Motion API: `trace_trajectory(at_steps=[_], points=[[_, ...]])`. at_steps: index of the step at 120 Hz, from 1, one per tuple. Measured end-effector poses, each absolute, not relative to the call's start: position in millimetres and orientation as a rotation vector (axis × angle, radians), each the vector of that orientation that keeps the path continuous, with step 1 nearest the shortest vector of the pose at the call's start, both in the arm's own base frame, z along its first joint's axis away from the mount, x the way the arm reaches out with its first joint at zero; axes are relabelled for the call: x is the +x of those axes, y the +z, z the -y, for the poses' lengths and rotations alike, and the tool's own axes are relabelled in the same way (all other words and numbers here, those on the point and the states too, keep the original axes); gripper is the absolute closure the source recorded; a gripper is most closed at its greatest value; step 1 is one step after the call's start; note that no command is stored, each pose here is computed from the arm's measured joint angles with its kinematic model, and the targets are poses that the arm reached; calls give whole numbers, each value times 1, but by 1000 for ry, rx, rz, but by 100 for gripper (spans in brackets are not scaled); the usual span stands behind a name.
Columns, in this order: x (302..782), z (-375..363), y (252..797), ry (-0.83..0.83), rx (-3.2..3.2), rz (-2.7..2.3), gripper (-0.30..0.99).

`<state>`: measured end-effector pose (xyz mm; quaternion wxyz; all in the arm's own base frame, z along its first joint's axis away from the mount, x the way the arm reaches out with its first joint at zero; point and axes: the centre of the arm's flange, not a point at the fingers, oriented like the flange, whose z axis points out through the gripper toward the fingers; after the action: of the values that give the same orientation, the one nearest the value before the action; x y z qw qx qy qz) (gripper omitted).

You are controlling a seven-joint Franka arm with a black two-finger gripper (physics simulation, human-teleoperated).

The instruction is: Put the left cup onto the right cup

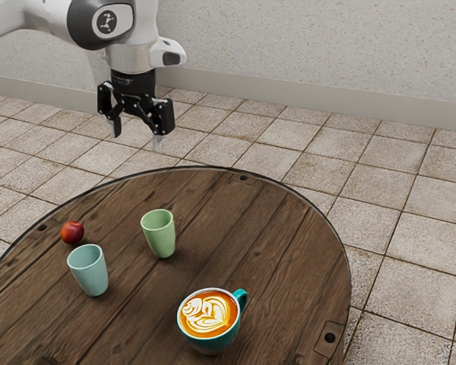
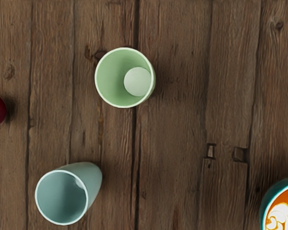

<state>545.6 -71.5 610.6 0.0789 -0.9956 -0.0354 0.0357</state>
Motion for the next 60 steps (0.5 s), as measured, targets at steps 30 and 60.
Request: trace_trajectory(at_steps=[30,60], points=[[525,78,576,123,-2982,98,0],[509,30,500,195,-3008,280,13]])
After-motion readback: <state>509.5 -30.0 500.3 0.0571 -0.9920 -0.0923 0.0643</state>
